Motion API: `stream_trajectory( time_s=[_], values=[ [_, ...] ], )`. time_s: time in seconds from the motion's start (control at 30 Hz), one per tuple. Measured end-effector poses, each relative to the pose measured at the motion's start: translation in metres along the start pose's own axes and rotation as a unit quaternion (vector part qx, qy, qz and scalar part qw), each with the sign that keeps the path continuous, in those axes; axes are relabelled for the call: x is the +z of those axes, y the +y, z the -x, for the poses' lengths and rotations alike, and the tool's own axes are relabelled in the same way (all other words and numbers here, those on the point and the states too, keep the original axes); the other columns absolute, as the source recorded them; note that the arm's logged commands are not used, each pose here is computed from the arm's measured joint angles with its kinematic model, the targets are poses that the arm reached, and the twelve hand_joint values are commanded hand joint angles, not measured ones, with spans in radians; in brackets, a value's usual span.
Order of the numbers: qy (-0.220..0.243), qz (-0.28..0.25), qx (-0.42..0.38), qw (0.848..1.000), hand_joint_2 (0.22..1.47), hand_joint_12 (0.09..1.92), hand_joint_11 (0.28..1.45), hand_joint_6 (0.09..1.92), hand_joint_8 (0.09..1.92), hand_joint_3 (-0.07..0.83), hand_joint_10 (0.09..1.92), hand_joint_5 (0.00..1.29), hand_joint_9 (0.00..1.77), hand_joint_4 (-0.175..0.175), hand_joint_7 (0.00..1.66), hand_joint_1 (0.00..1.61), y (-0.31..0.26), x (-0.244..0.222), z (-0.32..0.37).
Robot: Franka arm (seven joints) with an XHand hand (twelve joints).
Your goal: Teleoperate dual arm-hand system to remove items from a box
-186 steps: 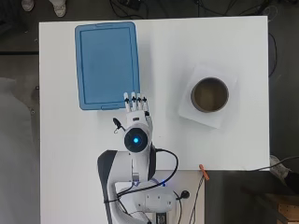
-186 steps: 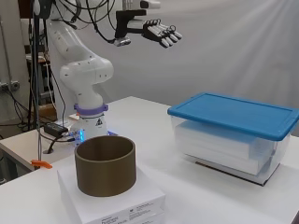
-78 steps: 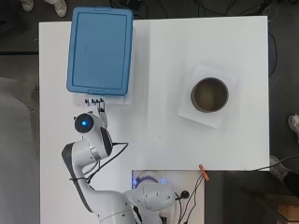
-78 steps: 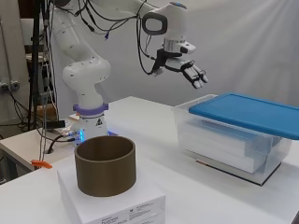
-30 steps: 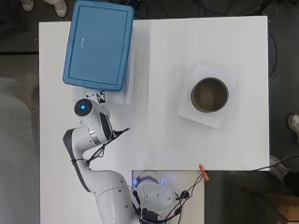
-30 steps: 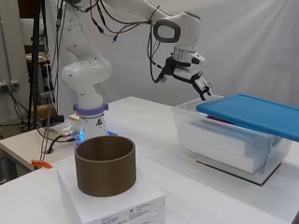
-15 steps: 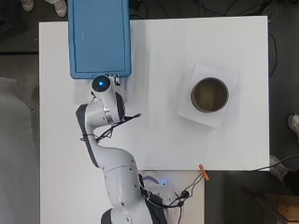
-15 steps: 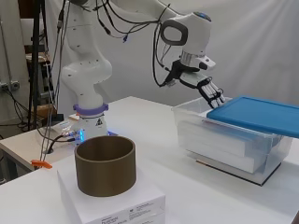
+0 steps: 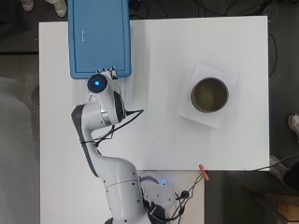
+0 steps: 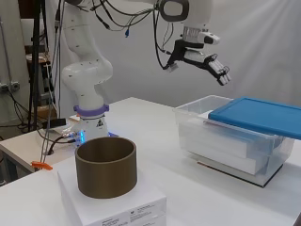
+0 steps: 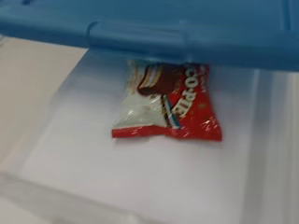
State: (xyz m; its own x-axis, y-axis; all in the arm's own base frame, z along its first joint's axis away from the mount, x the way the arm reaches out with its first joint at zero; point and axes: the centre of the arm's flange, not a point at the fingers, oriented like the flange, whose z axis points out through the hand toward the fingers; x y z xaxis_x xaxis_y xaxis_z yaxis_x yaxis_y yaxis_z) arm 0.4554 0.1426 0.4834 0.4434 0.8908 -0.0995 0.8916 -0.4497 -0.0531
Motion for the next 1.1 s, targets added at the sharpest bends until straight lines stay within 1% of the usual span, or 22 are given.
stream_trajectory(
  time_s=[0.07, 0.13, 0.23, 0.3, 0.43, 0.5, 0.57, 0.63, 0.67, 0.77, 0.83, 0.9, 0.93, 0.97, 1.0, 1.03, 1.1],
  values=[
    [0.033, -0.053, 0.006, 0.998, 1.15, 0.09, 0.53, 0.09, 0.09, -0.001, 0.09, 0.56, 0.64, 0.032, 0.59, 0.09, -0.025, 0.024, 0.007],
    [0.061, -0.089, 0.011, 0.994, 1.15, 0.09, 0.53, 0.09, 0.09, 0.000, 0.09, 0.56, 0.64, 0.036, 0.60, 0.11, -0.045, 0.040, 0.014],
    [0.081, -0.093, 0.011, 0.992, 1.16, 0.09, 0.53, 0.09, 0.09, 0.002, 0.09, 0.55, 0.66, 0.042, 0.61, 0.14, -0.052, 0.044, 0.017],
    [0.079, -0.101, 0.013, 0.992, 1.15, 0.09, 0.53, 0.09, 0.09, 0.001, 0.09, 0.55, 0.67, 0.042, 0.62, 0.15, -0.044, 0.056, 0.013],
    [0.051, -0.145, 0.022, 0.988, 1.16, 0.09, 0.56, 0.09, 0.09, 0.003, 0.09, 0.55, 0.71, 0.034, 0.66, 0.16, -0.013, 0.111, -0.002],
    [0.042, -0.165, 0.022, 0.985, 1.17, 0.09, 0.59, 0.09, 0.09, 0.002, 0.09, 0.56, 0.75, 0.032, 0.70, 0.17, 0.001, 0.135, -0.008],
    [0.046, -0.181, 0.019, 0.982, 1.18, 0.09, 0.61, 0.09, 0.09, 0.001, 0.09, 0.59, 0.78, 0.038, 0.73, 0.17, 0.006, 0.145, -0.010],
    [0.053, -0.176, 0.021, 0.983, 1.18, 0.09, 0.63, 0.09, 0.09, 0.002, 0.09, 0.63, 0.80, 0.047, 0.76, 0.18, 0.013, 0.141, -0.011],
    [0.049, -0.163, 0.017, 0.985, 1.18, 0.09, 0.64, 0.09, 0.09, 0.001, 0.09, 0.63, 0.80, 0.047, 0.76, 0.18, 0.020, 0.133, -0.011],
    [0.012, -0.120, -0.011, 0.993, 1.18, 0.09, 0.61, 0.09, 0.09, 0.000, 0.09, 0.61, 0.73, 0.039, 0.69, 0.15, 0.040, 0.108, -0.020],
    [-0.018, -0.091, -0.022, 0.995, 1.17, 0.09, 0.58, 0.09, 0.09, -0.002, 0.09, 0.55, 0.67, 0.024, 0.63, 0.12, 0.053, 0.078, -0.031],
    [-0.044, -0.077, -0.022, 0.996, 1.17, 0.09, 0.55, 0.09, 0.09, -0.002, 0.09, 0.51, 0.64, 0.012, 0.58, 0.12, 0.065, 0.055, -0.040],
    [-0.054, -0.075, -0.021, 0.996, 1.17, 0.09, 0.55, 0.09, 0.09, -0.001, 0.09, 0.50, 0.65, 0.009, 0.58, 0.13, 0.074, 0.051, -0.043],
    [-0.065, -0.080, -0.018, 0.995, 1.15, 0.09, 0.49, 0.09, 0.09, -0.011, 0.09, 0.39, 0.45, 0.001, 0.39, 0.13, 0.089, 0.056, -0.045],
    [-0.069, -0.086, -0.016, 0.994, 1.13, 0.09, 0.44, 0.09, 0.09, -0.010, 0.09, 0.32, 0.34, -0.004, 0.27, 0.09, 0.103, 0.064, -0.045],
    [-0.074, -0.085, -0.015, 0.994, 1.12, 0.09, 0.45, 0.09, 0.09, -0.007, 0.09, 0.30, 0.36, -0.005, 0.27, 0.07, 0.117, 0.071, -0.047],
    [-0.076, -0.062, -0.023, 0.995, 1.09, 0.09, 0.47, 0.09, 0.09, -0.014, 0.09, 0.30, 0.39, -0.004, 0.29, 0.08, 0.137, 0.078, -0.047]
  ],
)
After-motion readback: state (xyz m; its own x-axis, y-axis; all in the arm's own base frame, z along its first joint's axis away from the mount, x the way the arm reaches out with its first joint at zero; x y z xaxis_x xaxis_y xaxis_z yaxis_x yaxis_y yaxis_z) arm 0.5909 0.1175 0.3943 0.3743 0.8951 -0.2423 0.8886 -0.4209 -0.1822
